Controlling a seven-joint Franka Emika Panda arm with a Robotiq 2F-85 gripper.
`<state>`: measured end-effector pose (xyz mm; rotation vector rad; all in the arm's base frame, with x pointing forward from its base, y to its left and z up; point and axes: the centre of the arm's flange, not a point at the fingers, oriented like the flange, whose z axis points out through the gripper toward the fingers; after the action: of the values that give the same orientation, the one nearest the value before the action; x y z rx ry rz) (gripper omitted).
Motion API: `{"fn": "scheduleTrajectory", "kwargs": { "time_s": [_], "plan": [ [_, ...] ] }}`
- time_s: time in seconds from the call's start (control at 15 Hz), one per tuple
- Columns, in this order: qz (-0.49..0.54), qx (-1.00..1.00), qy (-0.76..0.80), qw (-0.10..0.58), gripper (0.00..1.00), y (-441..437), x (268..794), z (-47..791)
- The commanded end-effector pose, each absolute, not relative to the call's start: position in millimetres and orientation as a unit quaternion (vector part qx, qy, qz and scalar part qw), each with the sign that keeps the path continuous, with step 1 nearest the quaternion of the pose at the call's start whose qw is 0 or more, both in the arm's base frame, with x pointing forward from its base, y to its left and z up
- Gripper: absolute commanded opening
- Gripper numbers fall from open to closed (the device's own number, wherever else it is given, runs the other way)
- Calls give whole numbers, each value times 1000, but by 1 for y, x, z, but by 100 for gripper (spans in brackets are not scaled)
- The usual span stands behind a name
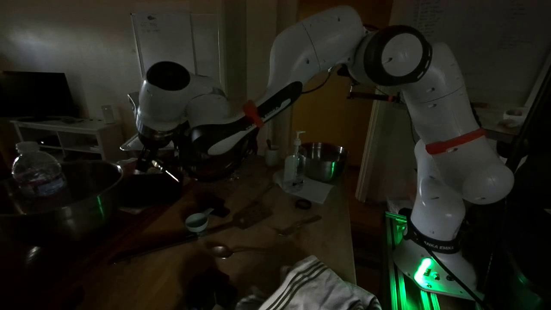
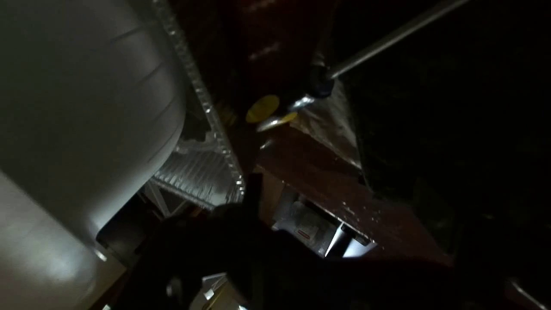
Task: Put the yellow screwdriver on the top counter
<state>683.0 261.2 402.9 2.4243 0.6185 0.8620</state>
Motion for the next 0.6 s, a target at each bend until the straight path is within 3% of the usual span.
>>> {"fn": "scheduleTrajectory", "kwargs": {
  "time_s": [0.0, 0.2, 0.53],
  "plan": [
    [323, 876, 271, 232, 100, 268, 648, 451],
    [309, 843, 329, 293, 100, 255, 606, 488],
    [312, 822, 372, 296, 100, 205, 541, 533]
  ]
}}
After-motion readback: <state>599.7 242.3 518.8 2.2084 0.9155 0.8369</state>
